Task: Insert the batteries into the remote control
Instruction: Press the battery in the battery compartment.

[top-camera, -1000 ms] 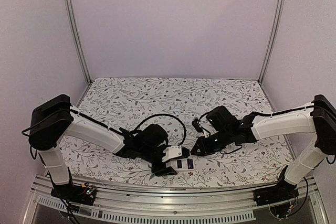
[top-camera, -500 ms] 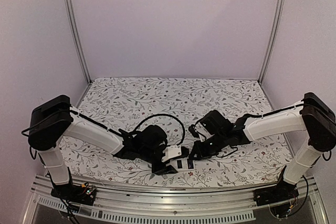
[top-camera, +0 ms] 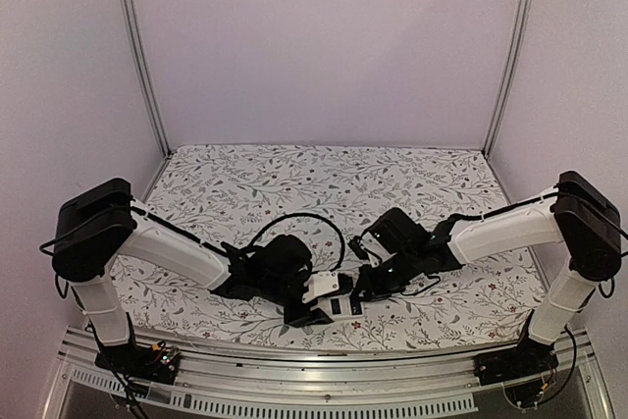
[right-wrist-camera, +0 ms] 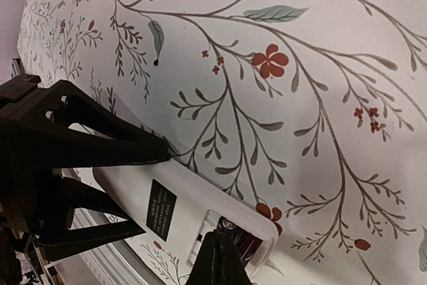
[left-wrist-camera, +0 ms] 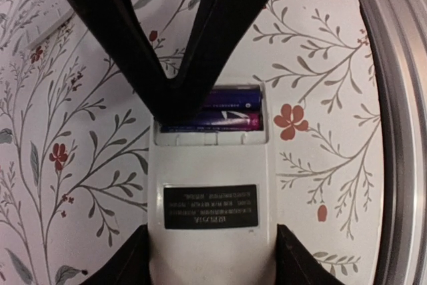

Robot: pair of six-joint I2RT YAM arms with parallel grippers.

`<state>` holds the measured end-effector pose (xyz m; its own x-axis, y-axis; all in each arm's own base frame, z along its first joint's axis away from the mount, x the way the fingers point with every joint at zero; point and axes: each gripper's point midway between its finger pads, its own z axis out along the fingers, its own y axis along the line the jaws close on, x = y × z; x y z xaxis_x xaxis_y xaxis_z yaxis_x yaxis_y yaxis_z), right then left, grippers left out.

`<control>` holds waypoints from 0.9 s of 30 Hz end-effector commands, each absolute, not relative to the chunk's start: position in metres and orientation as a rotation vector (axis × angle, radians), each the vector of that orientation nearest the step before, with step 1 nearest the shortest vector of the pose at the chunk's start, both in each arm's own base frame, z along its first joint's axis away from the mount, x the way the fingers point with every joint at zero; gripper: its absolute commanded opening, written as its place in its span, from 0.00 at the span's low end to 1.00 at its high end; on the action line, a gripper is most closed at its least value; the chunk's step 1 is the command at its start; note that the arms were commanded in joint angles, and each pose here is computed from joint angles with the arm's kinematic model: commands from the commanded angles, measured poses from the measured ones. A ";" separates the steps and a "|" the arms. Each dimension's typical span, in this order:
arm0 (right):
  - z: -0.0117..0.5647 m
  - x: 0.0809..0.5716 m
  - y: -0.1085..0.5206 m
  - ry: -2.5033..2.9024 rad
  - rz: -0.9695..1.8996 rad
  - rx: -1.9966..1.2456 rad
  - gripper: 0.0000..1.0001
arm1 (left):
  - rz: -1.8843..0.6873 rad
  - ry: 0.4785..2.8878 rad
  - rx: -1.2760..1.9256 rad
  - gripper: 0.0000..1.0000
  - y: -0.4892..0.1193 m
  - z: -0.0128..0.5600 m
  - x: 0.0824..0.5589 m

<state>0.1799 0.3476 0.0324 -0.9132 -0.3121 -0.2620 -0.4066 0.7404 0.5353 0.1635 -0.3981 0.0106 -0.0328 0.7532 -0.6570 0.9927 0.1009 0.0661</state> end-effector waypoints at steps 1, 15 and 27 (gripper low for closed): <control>0.022 0.178 0.352 2.804 0.909 -0.593 0.00 | -0.484 1.907 1.753 0.51 -0.377 -0.012 0.159; -0.011 0.166 0.322 2.926 0.749 -0.550 0.00 | -0.466 1.910 1.764 0.51 -0.374 -0.015 0.159; 0.141 0.280 0.306 2.519 0.838 -0.414 0.06 | -0.439 1.986 1.738 0.51 -0.362 -0.024 0.159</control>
<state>0.2356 0.3462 0.1083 -0.8816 -0.2344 -0.4096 -0.4424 0.7125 0.5446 0.1637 -0.3970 0.0102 -0.0403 0.7498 -0.6604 0.9913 0.1129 0.0677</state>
